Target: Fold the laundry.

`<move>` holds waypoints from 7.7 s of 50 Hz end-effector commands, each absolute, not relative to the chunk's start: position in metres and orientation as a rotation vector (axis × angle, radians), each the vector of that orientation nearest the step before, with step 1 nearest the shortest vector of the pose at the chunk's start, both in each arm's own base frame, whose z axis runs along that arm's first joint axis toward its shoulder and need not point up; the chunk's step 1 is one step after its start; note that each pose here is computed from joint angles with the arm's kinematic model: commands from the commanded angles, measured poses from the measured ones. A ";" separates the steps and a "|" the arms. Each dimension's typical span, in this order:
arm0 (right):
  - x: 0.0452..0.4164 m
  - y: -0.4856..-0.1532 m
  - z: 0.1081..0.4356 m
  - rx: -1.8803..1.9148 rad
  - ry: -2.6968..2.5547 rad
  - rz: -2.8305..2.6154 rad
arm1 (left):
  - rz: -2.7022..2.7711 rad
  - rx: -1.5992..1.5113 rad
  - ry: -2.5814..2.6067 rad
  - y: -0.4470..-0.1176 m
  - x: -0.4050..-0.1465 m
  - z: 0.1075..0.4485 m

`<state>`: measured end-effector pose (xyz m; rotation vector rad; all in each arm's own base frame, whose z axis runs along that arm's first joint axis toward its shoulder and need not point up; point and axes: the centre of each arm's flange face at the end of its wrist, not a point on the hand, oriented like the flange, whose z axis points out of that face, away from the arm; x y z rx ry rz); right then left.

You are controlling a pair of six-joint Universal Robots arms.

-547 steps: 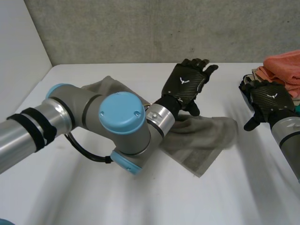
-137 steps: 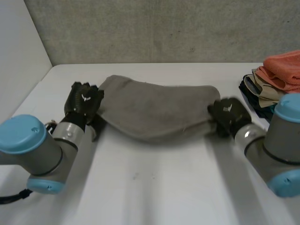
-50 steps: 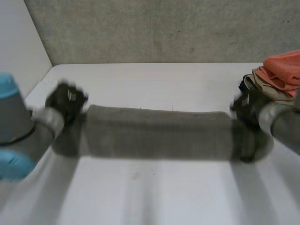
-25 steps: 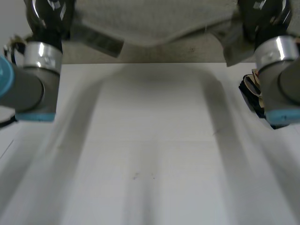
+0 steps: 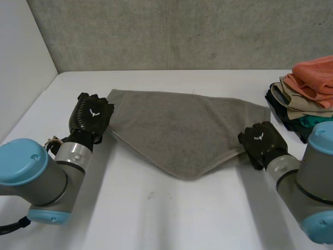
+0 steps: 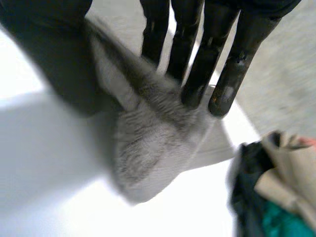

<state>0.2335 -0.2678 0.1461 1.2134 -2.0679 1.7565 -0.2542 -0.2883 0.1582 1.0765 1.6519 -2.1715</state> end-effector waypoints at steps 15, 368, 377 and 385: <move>0.203 -0.279 0.226 1.060 -2.377 1.785 | -2.173 1.048 1.648 -0.282 -0.245 0.167; 0.289 -0.244 0.190 1.095 -2.816 1.937 | -2.234 0.797 2.393 -0.170 -0.324 0.189; 0.315 -0.241 0.154 1.309 -2.871 1.683 | -1.898 0.905 2.496 -0.162 -0.318 0.138; 0.326 -0.234 0.132 1.449 -2.812 1.610 | -1.768 0.918 2.533 -0.165 -0.309 0.127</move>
